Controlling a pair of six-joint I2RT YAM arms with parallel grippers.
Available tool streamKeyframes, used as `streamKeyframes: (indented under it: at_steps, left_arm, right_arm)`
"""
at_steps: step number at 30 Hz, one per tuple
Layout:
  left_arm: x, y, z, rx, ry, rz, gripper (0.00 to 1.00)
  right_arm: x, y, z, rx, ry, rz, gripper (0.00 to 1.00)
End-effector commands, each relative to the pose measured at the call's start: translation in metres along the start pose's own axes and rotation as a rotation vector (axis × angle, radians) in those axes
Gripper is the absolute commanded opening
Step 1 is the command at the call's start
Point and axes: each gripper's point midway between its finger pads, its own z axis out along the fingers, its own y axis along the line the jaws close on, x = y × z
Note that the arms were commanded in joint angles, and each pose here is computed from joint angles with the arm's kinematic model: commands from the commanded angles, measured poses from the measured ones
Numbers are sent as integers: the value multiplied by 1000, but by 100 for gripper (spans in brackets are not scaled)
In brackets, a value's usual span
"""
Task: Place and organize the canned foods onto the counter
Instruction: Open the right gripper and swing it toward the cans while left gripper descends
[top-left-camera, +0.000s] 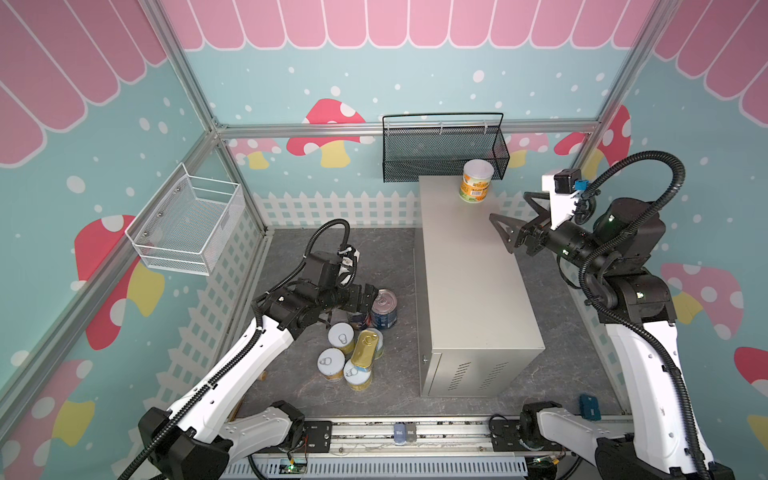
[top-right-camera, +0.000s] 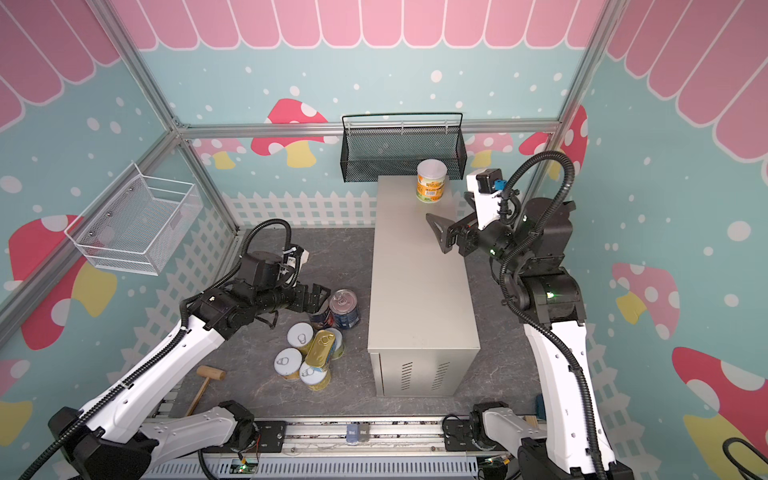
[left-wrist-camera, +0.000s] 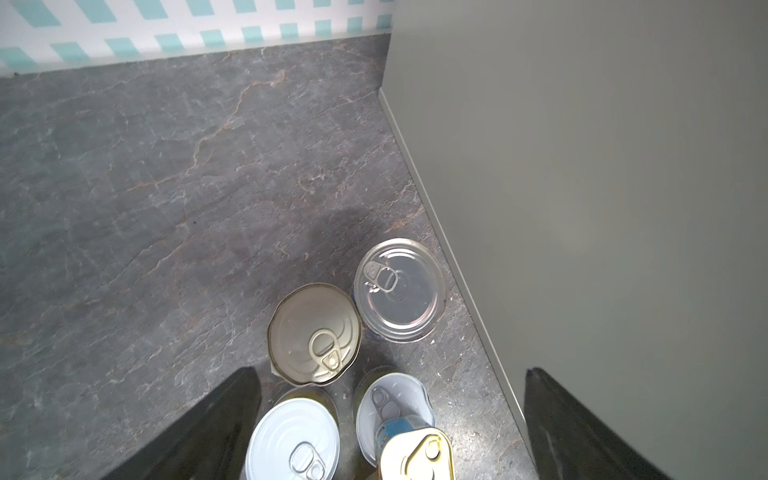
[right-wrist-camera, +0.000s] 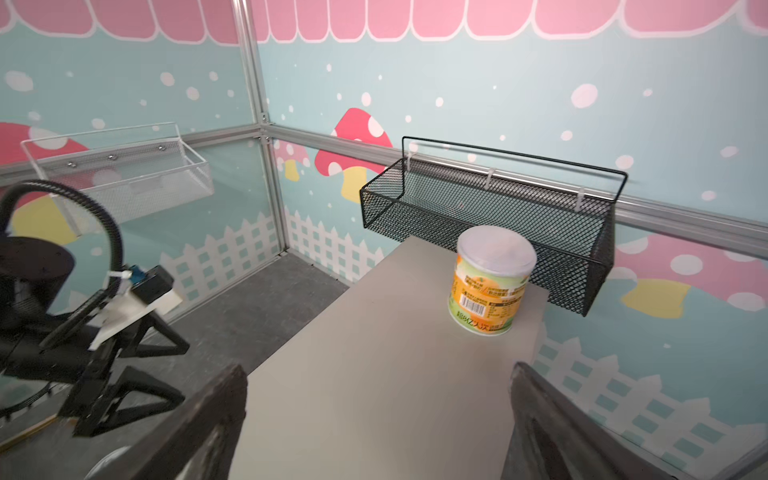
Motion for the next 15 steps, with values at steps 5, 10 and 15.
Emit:
streamKeyframes:
  at_steps: [5, 10, 15]
  left_arm:
    - [33, 31, 12, -90, 133, -116, 99]
    - [56, 37, 21, -115, 247, -94, 99]
    - [69, 40, 32, -125, 315, -68, 99]
  right_arm:
    - [21, 36, -9, -163, 63, -17, 99]
    - [30, 38, -5, -169, 80, -24, 99]
    - [38, 39, 1, -183, 88, -23, 99]
